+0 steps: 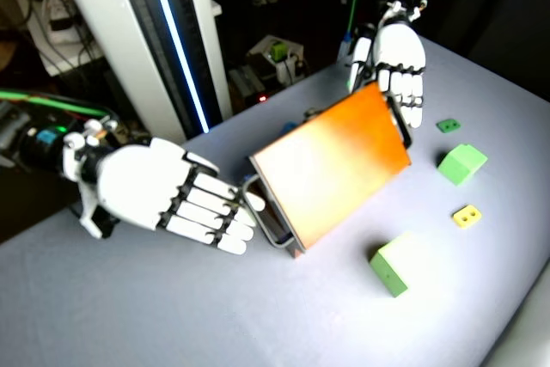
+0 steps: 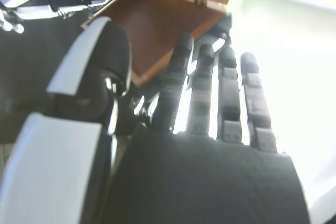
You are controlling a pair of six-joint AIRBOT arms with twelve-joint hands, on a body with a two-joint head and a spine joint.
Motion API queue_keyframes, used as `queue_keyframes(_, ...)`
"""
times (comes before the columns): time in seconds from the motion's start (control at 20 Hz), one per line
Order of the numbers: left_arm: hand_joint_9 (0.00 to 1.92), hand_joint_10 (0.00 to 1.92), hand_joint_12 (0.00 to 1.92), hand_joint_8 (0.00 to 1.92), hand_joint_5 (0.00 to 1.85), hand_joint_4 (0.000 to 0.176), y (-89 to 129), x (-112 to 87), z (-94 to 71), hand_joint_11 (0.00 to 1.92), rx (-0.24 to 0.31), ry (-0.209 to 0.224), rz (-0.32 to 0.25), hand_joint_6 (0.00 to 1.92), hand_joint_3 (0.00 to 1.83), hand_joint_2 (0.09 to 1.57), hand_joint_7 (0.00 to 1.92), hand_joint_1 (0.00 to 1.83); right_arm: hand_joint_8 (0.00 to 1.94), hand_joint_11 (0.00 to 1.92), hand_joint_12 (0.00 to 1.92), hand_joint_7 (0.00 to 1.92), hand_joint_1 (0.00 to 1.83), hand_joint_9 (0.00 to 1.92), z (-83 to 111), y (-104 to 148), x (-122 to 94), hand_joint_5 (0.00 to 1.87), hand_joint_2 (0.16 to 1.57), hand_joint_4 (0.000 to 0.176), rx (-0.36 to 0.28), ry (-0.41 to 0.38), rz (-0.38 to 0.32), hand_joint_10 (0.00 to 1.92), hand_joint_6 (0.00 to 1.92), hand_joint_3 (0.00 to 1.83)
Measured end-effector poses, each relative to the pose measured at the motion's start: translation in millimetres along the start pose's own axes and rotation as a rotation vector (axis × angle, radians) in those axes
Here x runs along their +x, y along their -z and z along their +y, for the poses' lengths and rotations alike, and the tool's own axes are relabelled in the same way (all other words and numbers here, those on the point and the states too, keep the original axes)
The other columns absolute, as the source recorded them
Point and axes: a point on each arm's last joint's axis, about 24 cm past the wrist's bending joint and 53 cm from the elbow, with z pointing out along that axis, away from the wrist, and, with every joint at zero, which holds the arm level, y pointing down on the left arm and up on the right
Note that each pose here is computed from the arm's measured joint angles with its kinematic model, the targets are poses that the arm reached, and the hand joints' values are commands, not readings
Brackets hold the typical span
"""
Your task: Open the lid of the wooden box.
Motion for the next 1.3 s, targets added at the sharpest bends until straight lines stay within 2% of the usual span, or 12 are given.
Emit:
queue_keyframes(0.1, 0.00, 0.00, 0.00, 0.00, 0.16, 0.000, -6.4, -11.5, -6.4, 0.00, 0.022, -0.018, -0.030, 0.01, 0.00, 1.40, 0.00, 0.32, 0.00, 0.00, 0.00, 0.00, 0.22, 0.00, -1.6, -1.9, -11.4, 0.00, 1.42, 0.000, 0.001, -0.004, -0.039, 0.00, 0.00, 0.00)
queue_keyframes(0.2, 0.00, 0.00, 0.00, 0.00, 0.14, 0.000, -11.4, -26.1, -8.4, 0.00, 0.032, -0.044, -0.066, 0.01, 0.00, 1.42, 0.00, 0.29, 0.00, 0.00, 0.00, 0.00, 0.25, 0.00, -3.2, -2.8, -23.6, 0.00, 1.42, 0.000, 0.003, -0.008, -0.082, 0.00, 0.00, 0.00)
queue_keyframes(0.3, 0.00, 0.00, 0.00, 0.00, 0.20, 0.000, -15.8, -36.9, -7.1, 0.00, 0.037, -0.044, -0.101, 0.02, 0.00, 1.41, 0.00, 0.33, 0.00, 0.00, 0.00, 0.00, 0.34, 0.00, -6.9, -4.6, -32.7, 0.00, 1.45, 0.000, 0.010, -0.010, -0.115, 0.00, 0.00, 0.01)
queue_keyframes(0.45, 0.00, 0.00, 0.00, 0.00, 0.14, 0.000, -21.5, -29.3, -4.2, 0.00, 0.035, -0.033, -0.092, 0.00, 0.00, 1.43, 0.00, 0.35, 0.00, 0.00, 0.00, 0.00, 0.47, 0.00, -5.7, -8.9, -35.3, 0.00, 1.47, 0.000, 0.003, -0.025, -0.138, 0.00, 0.00, 0.00)
queue_keyframes(0.55, 0.00, 0.00, 0.00, 0.00, 0.15, 0.000, -23.3, -31.4, -2.4, 0.00, 0.033, -0.029, -0.105, 0.00, 0.00, 1.44, 0.00, 0.33, 0.00, 0.00, 0.00, 0.00, 0.47, 0.00, -4.6, -9.1, -36.0, 0.00, 1.47, 0.000, -0.002, -0.027, -0.144, 0.00, 0.00, 0.01)
queue_keyframes(0.7, 0.00, 0.00, 0.00, 0.00, 0.10, 0.000, -23.7, -35.6, -2.9, 0.00, 0.038, -0.024, -0.122, 0.00, 0.00, 1.43, 0.00, 0.45, 0.00, 0.00, 0.00, 0.00, 0.50, 0.00, -5.7, -8.2, -42.2, 0.00, 1.48, 0.000, 0.001, -0.034, -0.170, 0.00, 0.00, 0.00)
queue_keyframes(1.05, 0.00, 0.00, 0.00, 0.00, 0.00, 0.000, -18.1, -46.9, -14.9, 0.00, 0.084, -0.017, -0.192, 0.00, 0.00, 1.45, 0.00, 0.19, 0.00, 0.00, 0.00, 0.00, 0.14, 0.00, 8.9, -0.7, -56.6, 0.00, 1.47, 0.004, -0.037, -0.029, -0.224, 0.00, 0.00, 0.00)
queue_keyframes(1.1, 0.00, 0.00, 0.00, 0.00, 0.00, 0.000, -16.6, -47.7, -15.7, 0.00, 0.086, -0.016, -0.201, 0.00, 0.00, 1.44, 0.00, 0.18, 0.00, 0.00, 0.00, 0.00, 0.08, 0.00, 10.7, 1.7, -61.7, 0.00, 1.46, 0.023, -0.044, -0.017, -0.237, 0.00, 0.00, 0.00)
queue_keyframes(1.15, 0.00, 0.00, 0.00, 0.00, 0.00, 0.000, -15.1, -49.4, -16.0, 0.00, 0.089, -0.013, -0.211, 0.00, 0.00, 1.42, 0.00, 0.13, 0.00, 0.00, 0.00, 0.00, 0.05, 0.00, 11.5, 4.5, -64.8, 0.00, 1.43, 0.030, -0.046, -0.017, -0.249, 0.00, 0.00, 0.00)
queue_keyframes(1.2, 0.00, 0.00, 0.00, 0.00, 0.00, 0.000, -14.5, -51.8, -17.3, 0.00, 0.094, -0.014, -0.222, 0.00, 0.00, 1.40, 0.00, 0.04, 0.00, 0.00, 0.00, 0.00, 0.06, 0.00, 13.1, 8.0, -68.3, 0.00, 1.39, 0.067, -0.051, -0.012, -0.260, 0.00, 0.00, 0.00)
queue_keyframes(1.25, 0.00, 0.00, 0.00, 0.00, 0.00, 0.000, -13.7, -54.6, -18.1, 0.00, 0.097, -0.019, -0.234, 0.00, 0.00, 1.40, 0.00, 0.01, 0.00, 0.00, 0.00, 0.00, 0.08, 0.00, 13.4, 10.1, -68.4, 0.00, 1.38, 0.043, -0.049, -0.009, -0.259, 0.00, 0.00, 0.00)
queue_keyframes(1.3, 0.00, 0.00, 0.00, 0.00, 0.00, 0.000, -12.1, -59.9, -20.7, 0.00, 0.106, -0.015, -0.261, 0.00, 0.00, 1.38, 0.00, 0.00, 0.00, 0.00, 0.00, 0.00, 0.24, 0.00, 16.2, 13.1, -70.4, 0.00, 1.41, 0.007, -0.059, -0.006, -0.270, 0.00, 0.00, 0.00)
